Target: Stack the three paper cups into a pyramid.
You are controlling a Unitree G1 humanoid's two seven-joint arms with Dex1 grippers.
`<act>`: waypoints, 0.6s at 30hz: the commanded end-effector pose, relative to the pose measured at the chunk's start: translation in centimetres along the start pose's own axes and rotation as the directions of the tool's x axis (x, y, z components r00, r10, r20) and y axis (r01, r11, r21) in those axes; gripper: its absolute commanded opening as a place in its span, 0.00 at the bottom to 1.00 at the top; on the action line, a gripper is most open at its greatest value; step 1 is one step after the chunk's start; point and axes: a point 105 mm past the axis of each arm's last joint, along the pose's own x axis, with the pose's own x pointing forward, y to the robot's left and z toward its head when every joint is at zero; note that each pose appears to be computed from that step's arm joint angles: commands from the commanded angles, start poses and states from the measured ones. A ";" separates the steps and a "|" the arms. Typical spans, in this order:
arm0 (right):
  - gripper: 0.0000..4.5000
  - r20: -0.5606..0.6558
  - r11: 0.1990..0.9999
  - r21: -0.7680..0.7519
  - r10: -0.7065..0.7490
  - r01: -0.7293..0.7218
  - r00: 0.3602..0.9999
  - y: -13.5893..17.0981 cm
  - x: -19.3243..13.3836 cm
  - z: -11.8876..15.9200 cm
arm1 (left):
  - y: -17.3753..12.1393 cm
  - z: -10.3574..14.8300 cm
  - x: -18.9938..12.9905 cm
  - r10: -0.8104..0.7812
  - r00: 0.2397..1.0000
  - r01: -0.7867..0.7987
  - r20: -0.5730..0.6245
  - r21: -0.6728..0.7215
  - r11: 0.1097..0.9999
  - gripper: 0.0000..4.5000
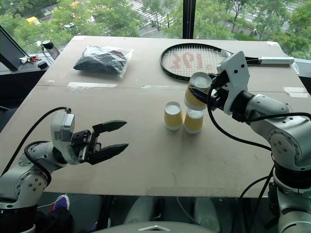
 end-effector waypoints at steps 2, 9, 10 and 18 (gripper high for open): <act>0.57 0.022 0.997 -0.021 0.072 -0.072 0.997 1.6 0.5 0.9 | -0.5 1.0 -0.5 0.010 0.999 -0.011 0.032 0.040 0.999 1.00; 0.57 0.017 0.995 -0.018 0.095 -0.095 0.995 2.1 1.7 0.7 | -1.0 1.1 -1.3 0.032 0.999 -0.033 0.021 0.040 0.999 1.00; 0.57 0.018 0.995 -0.018 0.098 -0.097 0.995 2.2 1.9 0.7 | -1.0 1.2 -1.4 0.037 0.999 -0.038 0.024 0.041 0.998 1.00; 0.57 -0.010 0.994 -0.033 0.107 -0.107 0.994 2.2 2.9 0.1 | -1.2 2.1 -2.2 0.071 0.995 -0.075 0.070 0.051 0.996 1.00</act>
